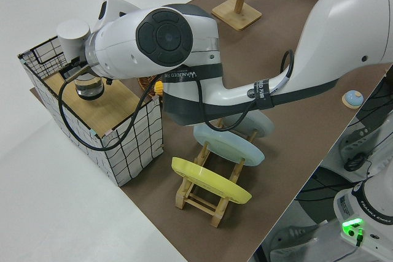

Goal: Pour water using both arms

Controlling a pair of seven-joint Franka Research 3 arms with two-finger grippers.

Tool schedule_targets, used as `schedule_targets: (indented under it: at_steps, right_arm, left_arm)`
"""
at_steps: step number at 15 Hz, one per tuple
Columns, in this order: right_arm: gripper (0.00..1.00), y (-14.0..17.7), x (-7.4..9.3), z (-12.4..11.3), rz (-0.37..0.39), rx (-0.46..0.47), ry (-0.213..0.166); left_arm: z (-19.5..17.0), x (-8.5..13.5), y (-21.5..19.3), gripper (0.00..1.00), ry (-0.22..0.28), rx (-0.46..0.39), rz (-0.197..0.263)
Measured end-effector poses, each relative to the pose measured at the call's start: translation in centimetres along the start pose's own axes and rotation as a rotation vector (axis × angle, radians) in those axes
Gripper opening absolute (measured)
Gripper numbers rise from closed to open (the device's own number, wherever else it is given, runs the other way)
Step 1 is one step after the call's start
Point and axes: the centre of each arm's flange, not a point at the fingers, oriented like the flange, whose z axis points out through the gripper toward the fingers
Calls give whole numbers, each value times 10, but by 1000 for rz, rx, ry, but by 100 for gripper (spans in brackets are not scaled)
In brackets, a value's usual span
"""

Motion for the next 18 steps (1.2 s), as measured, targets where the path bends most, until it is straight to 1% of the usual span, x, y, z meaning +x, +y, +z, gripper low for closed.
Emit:
schedule_targets:
  at_steps: [2, 6, 12, 18]
  right_arm:
    - [5, 0, 1, -2, 1, -1, 2]
    - [5, 1, 2, -7, 4, -2, 5]
    - [5, 4, 1, -7, 17, 2, 7]
    - [5, 7, -1, -6, 33, 10, 7]
  left_arm:
    - [-6, 8, 1, 63, -13, 12, 0]
    - [-20, 25, 7, 63, -28, -15, -6]
    - [-27, 30, 7, 63, -33, -15, -8]
    - [-43, 41, 15, 63, -68, -10, -18]
